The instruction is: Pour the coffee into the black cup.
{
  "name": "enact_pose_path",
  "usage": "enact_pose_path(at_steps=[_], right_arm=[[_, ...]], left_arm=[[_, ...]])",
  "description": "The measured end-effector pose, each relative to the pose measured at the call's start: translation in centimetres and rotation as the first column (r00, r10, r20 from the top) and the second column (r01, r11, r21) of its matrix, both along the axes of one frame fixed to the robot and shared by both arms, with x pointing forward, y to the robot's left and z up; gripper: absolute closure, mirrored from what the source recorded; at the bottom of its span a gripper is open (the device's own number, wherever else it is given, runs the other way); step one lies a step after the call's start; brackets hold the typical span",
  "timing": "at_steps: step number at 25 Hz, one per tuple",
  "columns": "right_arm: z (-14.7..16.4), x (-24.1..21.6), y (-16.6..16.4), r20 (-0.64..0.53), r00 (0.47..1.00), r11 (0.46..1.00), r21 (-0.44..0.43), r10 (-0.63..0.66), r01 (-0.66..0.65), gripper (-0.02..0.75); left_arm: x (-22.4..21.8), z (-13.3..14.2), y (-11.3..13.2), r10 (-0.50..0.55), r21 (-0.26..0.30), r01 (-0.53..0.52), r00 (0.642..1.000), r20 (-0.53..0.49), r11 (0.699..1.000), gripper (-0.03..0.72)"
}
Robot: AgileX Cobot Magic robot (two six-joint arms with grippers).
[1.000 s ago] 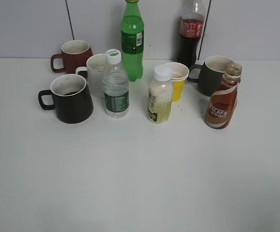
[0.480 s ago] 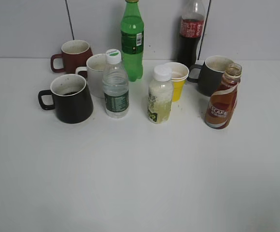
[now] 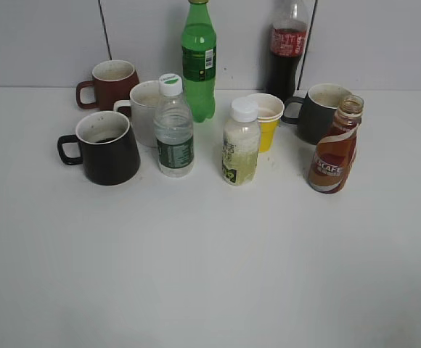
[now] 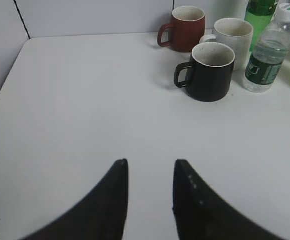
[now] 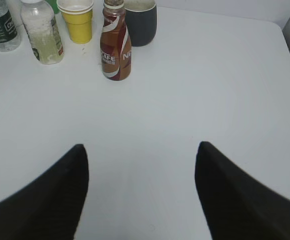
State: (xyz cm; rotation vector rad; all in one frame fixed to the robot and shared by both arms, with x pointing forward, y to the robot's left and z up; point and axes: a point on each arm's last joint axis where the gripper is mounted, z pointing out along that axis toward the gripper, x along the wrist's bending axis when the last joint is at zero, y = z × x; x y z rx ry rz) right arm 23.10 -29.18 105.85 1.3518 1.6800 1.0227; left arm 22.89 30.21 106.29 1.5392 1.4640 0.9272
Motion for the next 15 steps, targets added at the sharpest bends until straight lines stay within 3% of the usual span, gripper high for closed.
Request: enact_pose_path(at_steps=[15], right_arm=[[0.0, 0.0, 0.0, 0.0, 1.0, 1.0, 0.0, 0.0, 0.0, 0.238]], left_arm=[[0.0, 0.0, 0.0, 0.0, 0.0, 0.0, 1.0, 0.0, 1.0, 0.447]])
